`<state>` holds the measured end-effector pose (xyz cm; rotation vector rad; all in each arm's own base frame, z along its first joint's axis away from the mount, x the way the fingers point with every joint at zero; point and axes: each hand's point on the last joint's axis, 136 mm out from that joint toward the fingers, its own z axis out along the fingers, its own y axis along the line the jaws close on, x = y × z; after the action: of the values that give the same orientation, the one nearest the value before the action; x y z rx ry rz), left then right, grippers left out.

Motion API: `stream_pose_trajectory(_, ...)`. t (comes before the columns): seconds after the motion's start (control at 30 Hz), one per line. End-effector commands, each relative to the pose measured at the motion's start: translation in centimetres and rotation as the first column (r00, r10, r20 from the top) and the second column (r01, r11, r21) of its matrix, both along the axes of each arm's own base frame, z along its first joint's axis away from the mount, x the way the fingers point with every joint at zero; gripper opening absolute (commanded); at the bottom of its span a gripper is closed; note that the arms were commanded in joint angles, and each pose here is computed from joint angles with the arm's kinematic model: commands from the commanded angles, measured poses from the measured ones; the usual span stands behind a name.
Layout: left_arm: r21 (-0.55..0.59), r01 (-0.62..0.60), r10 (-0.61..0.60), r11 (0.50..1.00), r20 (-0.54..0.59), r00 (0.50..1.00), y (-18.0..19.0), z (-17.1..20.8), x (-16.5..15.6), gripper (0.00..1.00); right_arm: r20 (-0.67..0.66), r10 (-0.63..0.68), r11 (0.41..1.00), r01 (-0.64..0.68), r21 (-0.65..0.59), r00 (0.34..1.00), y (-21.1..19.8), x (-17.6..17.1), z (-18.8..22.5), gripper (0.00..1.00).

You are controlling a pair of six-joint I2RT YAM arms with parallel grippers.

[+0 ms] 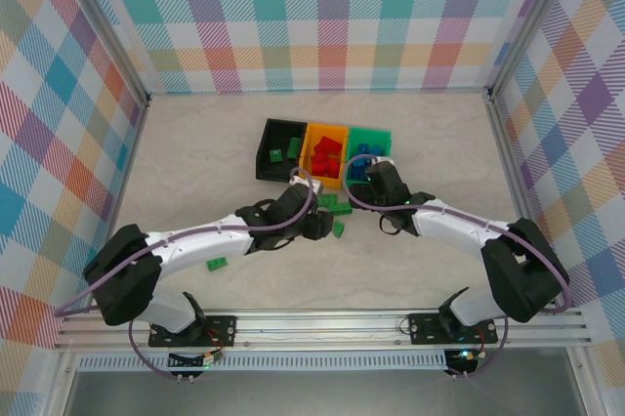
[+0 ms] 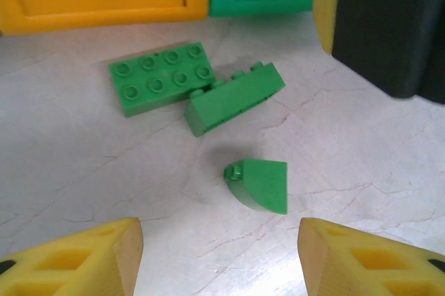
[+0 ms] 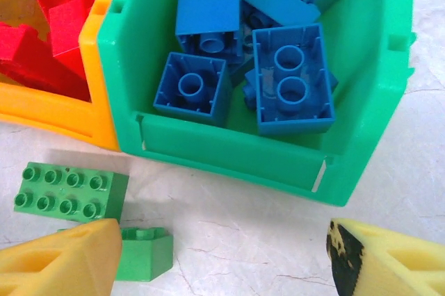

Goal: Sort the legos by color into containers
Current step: Pick up the lego from the center of the table.

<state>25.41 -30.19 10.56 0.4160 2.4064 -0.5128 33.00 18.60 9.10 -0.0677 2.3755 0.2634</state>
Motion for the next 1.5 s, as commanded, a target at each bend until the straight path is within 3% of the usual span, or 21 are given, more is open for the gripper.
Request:
stream_pose_trajectory(0.0,0.016,0.015,-0.015,1.000,0.015,1.000,-2.1,-0.6,-0.2,0.60,-0.013,-0.007,1.000,0.007,0.029,1.000,-0.1,-0.5,0.0,0.78)
stream_pose_trajectory(0.23,0.145,0.086,-0.086,0.986,-0.008,0.996,-4.7,-2.8,-1.2,0.60,-0.014,-0.020,0.999,0.021,0.036,1.000,-0.5,-0.5,0.0,0.78)
stream_pose_trajectory(0.47,0.236,0.054,-0.054,0.970,-0.005,0.999,-4.0,-4.0,-0.7,0.59,-0.009,-0.024,0.999,0.025,0.040,1.000,-0.7,-0.5,0.2,0.78)
stream_pose_trajectory(1.47,0.133,-0.015,0.034,0.991,-0.140,0.990,-4.2,-7.8,2.4,0.57,-0.023,-0.038,0.998,0.040,0.052,0.999,-1.0,-0.4,-0.1,0.78)
